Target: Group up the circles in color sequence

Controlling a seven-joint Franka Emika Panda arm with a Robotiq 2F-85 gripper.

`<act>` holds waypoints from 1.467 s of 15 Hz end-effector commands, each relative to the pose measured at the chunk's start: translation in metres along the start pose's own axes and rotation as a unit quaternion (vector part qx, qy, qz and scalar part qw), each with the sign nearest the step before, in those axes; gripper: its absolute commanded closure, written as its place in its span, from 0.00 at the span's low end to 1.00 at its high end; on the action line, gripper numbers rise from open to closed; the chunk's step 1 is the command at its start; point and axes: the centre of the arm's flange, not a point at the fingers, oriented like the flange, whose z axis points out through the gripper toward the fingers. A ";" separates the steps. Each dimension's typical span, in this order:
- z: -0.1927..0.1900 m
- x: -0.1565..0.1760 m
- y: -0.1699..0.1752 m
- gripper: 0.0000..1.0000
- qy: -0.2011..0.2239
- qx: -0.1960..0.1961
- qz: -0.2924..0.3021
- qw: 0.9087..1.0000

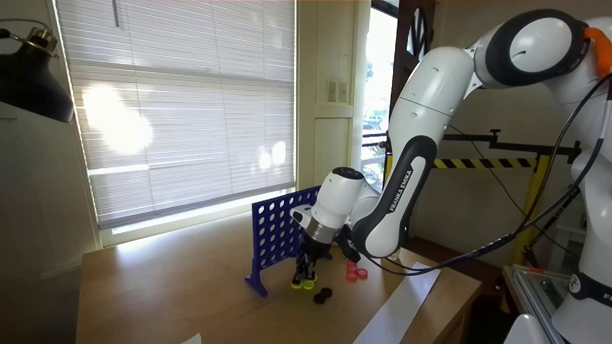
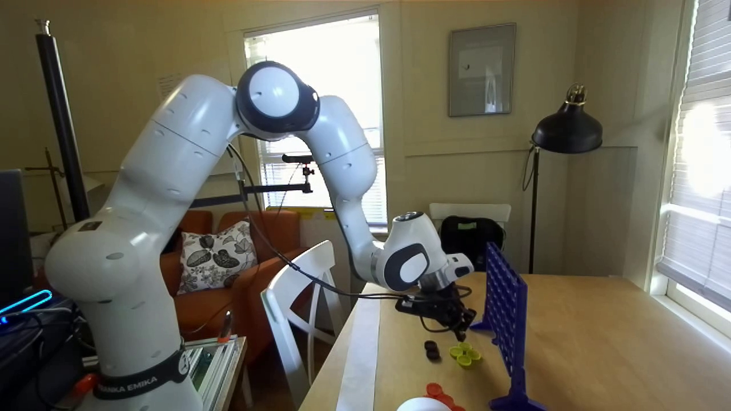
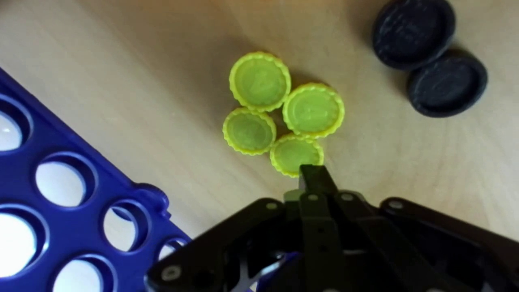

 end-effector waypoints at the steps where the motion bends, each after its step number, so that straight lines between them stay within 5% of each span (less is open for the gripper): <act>1: -0.012 -0.001 -0.016 1.00 -0.009 0.016 0.004 1.000; 22: -0.030 -0.019 -0.029 1.00 -0.119 0.053 0.029 0.991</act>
